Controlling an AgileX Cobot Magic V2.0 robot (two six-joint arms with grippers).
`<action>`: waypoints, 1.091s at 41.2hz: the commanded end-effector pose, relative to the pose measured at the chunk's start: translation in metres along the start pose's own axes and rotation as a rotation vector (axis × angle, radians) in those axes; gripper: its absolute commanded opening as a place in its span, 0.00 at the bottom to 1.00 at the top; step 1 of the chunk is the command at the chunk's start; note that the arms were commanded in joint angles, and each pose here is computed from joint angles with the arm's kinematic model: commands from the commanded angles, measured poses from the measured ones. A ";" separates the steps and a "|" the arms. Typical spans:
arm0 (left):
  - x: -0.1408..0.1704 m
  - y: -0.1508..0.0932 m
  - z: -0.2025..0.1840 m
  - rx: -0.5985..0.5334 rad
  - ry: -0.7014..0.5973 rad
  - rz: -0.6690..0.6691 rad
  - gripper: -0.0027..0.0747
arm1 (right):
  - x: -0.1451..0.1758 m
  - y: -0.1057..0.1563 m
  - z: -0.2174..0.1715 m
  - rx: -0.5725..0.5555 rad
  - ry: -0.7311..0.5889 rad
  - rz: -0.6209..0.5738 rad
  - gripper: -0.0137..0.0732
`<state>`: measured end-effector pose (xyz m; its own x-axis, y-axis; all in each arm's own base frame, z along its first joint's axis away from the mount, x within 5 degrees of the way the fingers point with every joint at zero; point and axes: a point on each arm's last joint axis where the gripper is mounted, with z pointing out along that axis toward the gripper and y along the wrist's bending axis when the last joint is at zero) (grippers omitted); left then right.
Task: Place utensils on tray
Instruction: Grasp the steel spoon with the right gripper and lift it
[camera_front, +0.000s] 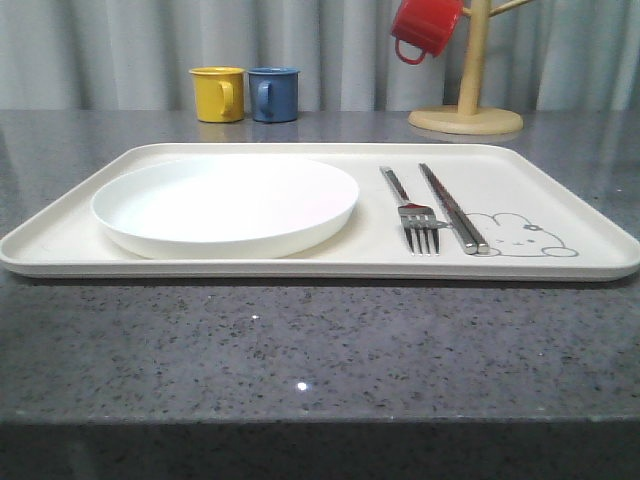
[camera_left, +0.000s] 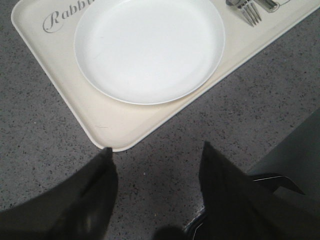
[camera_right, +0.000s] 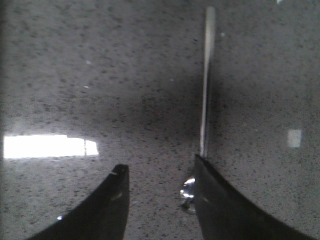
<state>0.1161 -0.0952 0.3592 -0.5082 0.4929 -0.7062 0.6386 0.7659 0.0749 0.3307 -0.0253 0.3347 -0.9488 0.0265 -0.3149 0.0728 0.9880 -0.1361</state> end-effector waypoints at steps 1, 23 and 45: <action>-0.010 0.000 -0.007 0.003 -0.086 0.000 0.50 | 0.009 -0.022 -0.008 -0.009 0.072 0.008 0.55; -0.010 0.000 -0.007 0.003 -0.086 0.000 0.50 | -0.004 -0.043 0.058 -0.061 0.198 0.002 0.55; -0.010 0.000 -0.007 0.003 -0.086 0.000 0.50 | -0.008 -0.043 0.069 -0.066 0.233 0.001 0.19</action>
<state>0.1161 -0.0952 0.3592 -0.5082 0.4929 -0.7062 0.6386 0.7659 0.0749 0.3655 -0.0792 0.2535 -0.9942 0.0532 -0.0936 0.0604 0.9952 -0.0764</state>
